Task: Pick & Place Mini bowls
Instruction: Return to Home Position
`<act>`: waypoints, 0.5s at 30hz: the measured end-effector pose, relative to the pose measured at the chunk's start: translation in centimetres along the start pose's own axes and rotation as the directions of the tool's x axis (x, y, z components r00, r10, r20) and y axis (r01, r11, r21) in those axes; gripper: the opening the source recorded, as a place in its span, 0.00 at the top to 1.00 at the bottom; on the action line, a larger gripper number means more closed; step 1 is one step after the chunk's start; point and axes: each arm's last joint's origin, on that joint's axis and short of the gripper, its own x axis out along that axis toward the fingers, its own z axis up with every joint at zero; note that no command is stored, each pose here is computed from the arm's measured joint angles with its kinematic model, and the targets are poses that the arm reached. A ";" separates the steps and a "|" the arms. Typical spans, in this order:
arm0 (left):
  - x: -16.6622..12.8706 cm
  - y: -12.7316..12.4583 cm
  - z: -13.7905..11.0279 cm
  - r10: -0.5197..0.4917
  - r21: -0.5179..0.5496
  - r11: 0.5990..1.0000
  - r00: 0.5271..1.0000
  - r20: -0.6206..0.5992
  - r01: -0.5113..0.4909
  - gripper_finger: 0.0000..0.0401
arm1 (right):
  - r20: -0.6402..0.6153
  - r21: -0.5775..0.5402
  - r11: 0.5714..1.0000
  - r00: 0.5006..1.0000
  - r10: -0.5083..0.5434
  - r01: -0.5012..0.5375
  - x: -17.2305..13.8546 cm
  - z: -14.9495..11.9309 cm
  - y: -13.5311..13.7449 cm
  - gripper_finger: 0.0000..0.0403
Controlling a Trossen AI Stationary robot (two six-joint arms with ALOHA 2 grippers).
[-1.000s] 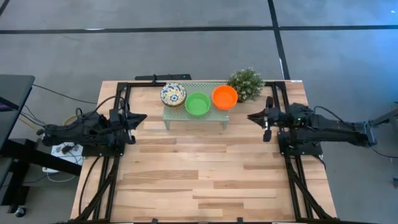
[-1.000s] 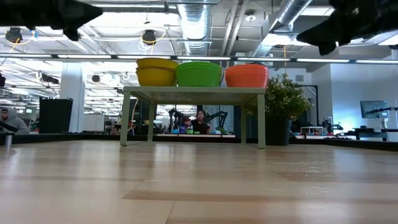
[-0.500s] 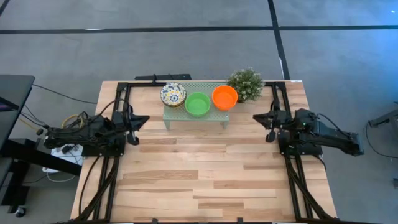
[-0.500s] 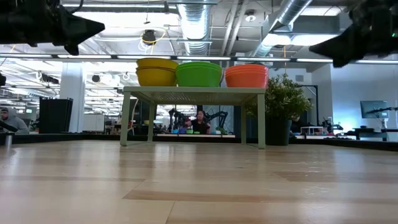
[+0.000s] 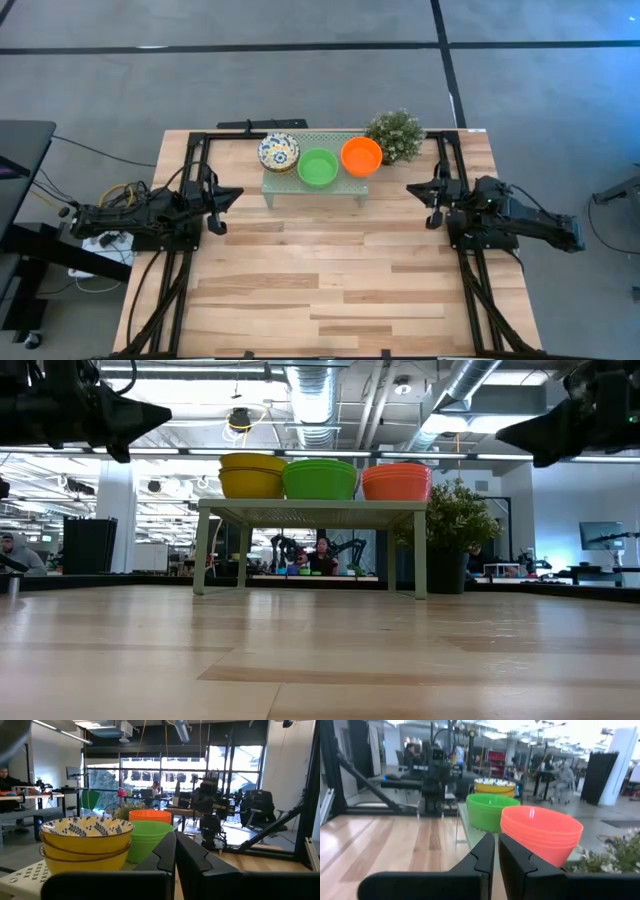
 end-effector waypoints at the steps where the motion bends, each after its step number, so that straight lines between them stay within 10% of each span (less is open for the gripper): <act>1: 0.0 0.0 0.0 0.000 -0.001 1.000 1.000 0.000 0.000 0.98 | 0.012 0.000 1.000 1.000 -0.001 0.001 0.1 -0.4 0.0 0.95; 15: 0.0 0.0 0.0 0.000 -0.008 1.000 1.000 0.000 0.000 0.98 | 0.013 0.070 0.997 1.000 -0.017 0.016 0.7 -2.6 0.2 0.95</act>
